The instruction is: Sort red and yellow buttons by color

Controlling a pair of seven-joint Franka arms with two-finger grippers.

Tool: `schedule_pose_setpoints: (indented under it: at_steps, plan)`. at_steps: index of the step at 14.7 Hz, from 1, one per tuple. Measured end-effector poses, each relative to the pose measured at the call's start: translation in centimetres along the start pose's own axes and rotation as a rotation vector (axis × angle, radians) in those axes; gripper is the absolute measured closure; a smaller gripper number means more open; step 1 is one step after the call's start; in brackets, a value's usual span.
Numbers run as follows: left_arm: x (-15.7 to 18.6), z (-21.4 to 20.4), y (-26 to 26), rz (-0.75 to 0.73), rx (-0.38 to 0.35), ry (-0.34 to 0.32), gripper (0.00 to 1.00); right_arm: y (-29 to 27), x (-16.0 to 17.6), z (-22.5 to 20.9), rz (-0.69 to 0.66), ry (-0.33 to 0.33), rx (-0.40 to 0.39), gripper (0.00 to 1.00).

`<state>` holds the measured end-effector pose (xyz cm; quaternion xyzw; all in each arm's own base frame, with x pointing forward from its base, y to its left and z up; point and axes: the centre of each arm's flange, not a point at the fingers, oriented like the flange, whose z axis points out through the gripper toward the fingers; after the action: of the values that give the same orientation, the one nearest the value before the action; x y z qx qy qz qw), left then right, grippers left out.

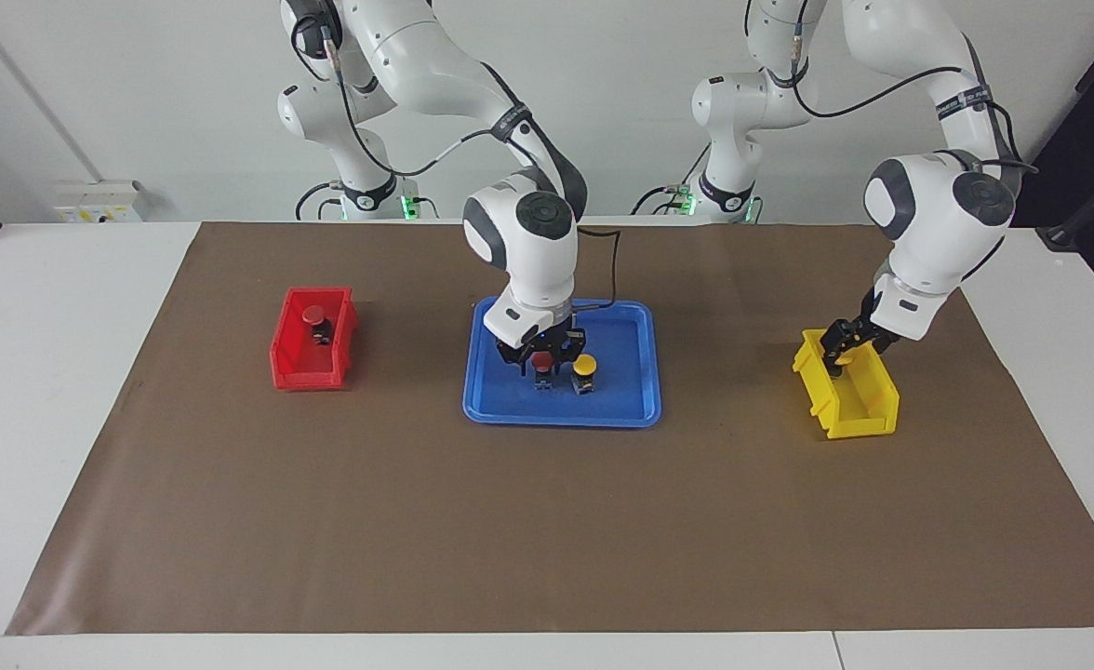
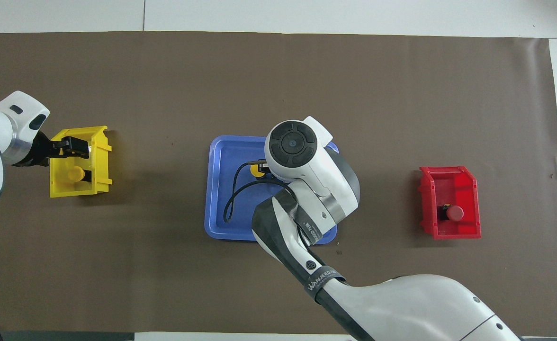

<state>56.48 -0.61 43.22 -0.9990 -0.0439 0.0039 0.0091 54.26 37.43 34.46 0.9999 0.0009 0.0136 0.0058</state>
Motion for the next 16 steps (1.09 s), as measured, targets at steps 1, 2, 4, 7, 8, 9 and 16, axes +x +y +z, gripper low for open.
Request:
schedule_pose_setpoints:
  at_steps: [1, 2, 4, 7, 8, 9, 16]
  plan:
    - [0.2, -1.3, 0.2, 0.02, 0.002, -0.006, 0.0, -0.1, -0.1, 0.0, -0.001, 0.0, 0.0, 0.55]
    - [0.4, -2.6, 0.2, 0.052, 0.003, -0.012, 0.0, -0.1, -0.1, -0.1, -0.002, 0.0, 0.001, 0.55]
    - [0.5, -5.4, 0.0, 0.135, 0.003, -0.02, 0.0, -0.1, -0.1, -0.2, -0.002, 0.002, 0.002, 0.59]
    - [-0.3, -8.7, -0.1, 0.199, 0.001, -0.009, 0.0, 1.7, 1.1, -2.8, 0.006, 0.032, 0.006, 0.59]
    - [-0.7, -9.6, -0.1, 0.208, 0.0, -0.004, 0.0, 4.1, 2.0, -4.8, -0.012, 0.033, -0.002, 0.59]
    - [-1.1, -10.6, 0.1, 0.215, -0.001, 0.0, 0.0, 7.7, 2.9, -7.1, -0.034, 0.02, -0.013, 0.59]
    - [-3.0, -16.5, 3.5, 0.237, -0.015, 0.02, 0.0, 34.1, 3.2, -14.7, -0.11, -0.063, 0.0, 0.59]
